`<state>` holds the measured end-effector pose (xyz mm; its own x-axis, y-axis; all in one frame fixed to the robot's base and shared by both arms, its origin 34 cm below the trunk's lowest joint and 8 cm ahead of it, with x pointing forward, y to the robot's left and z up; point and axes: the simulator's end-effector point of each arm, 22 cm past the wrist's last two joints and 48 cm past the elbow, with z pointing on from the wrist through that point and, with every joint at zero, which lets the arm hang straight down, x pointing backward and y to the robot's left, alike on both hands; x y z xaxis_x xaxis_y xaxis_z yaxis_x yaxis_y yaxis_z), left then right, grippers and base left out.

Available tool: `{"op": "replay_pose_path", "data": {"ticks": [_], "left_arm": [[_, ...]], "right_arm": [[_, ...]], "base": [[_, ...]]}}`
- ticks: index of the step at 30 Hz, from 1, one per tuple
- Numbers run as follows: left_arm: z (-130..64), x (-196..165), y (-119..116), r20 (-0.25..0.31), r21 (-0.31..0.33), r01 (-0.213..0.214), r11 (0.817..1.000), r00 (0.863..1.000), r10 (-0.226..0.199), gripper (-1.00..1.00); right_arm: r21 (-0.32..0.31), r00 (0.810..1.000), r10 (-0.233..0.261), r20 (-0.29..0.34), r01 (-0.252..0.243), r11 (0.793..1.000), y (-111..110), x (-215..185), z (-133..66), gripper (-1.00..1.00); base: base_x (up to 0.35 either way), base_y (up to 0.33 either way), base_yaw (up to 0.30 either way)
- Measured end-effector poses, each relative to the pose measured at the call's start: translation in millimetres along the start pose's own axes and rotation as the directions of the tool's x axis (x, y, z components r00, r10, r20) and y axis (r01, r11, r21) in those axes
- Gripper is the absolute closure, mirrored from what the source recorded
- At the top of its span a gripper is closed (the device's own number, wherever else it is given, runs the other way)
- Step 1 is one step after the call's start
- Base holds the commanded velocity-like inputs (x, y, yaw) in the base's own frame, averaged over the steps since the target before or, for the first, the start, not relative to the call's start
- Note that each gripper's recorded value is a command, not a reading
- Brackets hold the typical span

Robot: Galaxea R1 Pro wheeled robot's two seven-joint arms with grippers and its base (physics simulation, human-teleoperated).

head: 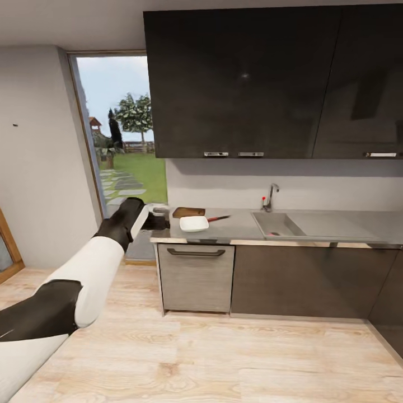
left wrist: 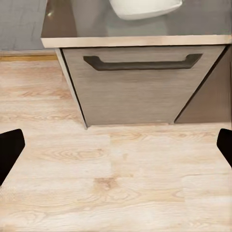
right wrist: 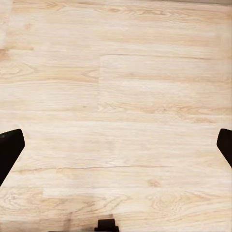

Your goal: In the kitchen, take the Vidalia onion out of the sink, dice it on the chopping board with the paring knife, put the diced onion into the bowl on the countertop, then place both the paring knife and the chopping board into the sink.

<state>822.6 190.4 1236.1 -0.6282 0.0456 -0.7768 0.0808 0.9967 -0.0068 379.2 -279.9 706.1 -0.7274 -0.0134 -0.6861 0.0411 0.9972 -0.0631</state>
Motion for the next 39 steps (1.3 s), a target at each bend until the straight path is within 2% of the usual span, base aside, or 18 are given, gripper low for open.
{"op": "replay_pose_path", "data": {"ticks": [7,25,39], "left_arm": [[-2.8,-6.0,-2.8,0.003,-0.011,-0.027,1.0,1.0,0.027,-1.0],[-3.1,-6.6,-5.8,0.003,-0.007,-0.031,0.999,1.0,0.031,-1.0],[-3.2,-6.8,-7.7,0.004,-0.016,-0.054,0.998,0.999,0.054,-1.0]], "right_arm": [[0.001,1.0,0.001,0.0,-0.001,1.0,0.0,0.1,0.0,-1.0],[0.002,1.0,0.0,0.0,0.0,1.0,-1.6,0.1,0.1,-1.0],[0.001,1.0,-0.002,0.0,0.002,1.0,-0.9,0.0,0.1,-1.0]], "base": [[0.0,0.0,0.0],[0.0,0.0,0.0],[0.0,0.0,0.0]]}}
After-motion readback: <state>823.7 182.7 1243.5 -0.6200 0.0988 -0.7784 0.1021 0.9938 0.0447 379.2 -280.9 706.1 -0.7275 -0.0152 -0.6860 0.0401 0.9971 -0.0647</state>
